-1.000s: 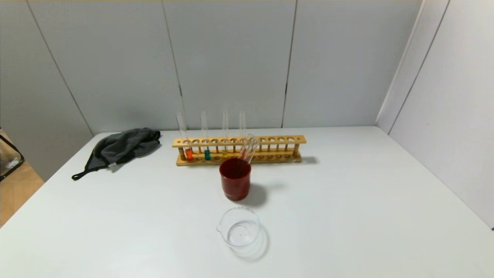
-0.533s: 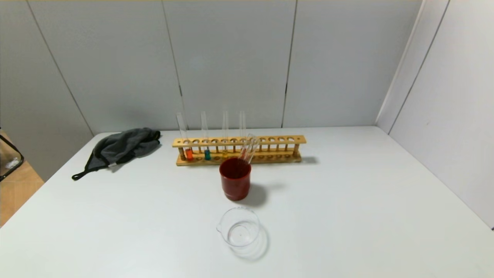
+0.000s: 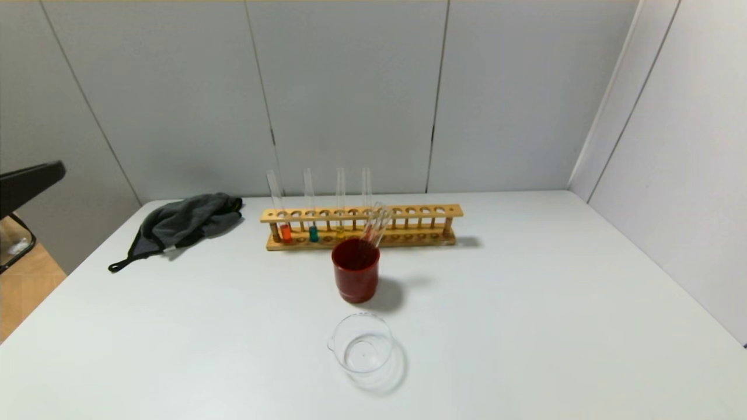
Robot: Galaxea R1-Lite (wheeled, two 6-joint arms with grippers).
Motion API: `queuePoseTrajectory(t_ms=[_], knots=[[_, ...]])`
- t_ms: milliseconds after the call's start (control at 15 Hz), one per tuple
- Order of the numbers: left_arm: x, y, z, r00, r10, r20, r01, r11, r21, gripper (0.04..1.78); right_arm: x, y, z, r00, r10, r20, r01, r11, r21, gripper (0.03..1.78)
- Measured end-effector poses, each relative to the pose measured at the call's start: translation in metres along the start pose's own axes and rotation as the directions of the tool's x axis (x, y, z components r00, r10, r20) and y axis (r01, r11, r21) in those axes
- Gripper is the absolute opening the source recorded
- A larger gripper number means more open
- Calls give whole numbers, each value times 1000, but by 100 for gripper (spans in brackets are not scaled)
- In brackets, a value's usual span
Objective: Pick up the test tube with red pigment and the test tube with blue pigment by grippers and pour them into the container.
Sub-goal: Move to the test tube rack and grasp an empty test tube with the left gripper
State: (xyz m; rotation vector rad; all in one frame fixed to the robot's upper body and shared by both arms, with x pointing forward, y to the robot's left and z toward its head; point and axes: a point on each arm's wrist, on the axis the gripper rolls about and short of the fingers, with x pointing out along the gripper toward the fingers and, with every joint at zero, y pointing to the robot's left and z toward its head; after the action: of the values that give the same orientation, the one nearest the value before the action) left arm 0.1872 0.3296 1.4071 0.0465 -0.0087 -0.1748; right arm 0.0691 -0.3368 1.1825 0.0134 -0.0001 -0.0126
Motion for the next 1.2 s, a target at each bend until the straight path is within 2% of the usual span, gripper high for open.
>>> queuePoseTrajectory(t_ms=[267,667,1000,1200], knots=[[64,9,-5,996,-76,-46,76,997,-17,175,0,0,0,1000,0,0,0,1000,0,170],[144,17,-43,984,-134,-121,129,990,-50,175,0,0,0,1000,0,0,0,1000,0,170],[195,19,-75,987,-144,-76,141,989,-34,175,0,0,0,1000,0,0,0,1000,0,170],[210,16,-94,982,-155,-109,152,988,-41,175,0,0,0,1000,0,0,0,1000,0,170]])
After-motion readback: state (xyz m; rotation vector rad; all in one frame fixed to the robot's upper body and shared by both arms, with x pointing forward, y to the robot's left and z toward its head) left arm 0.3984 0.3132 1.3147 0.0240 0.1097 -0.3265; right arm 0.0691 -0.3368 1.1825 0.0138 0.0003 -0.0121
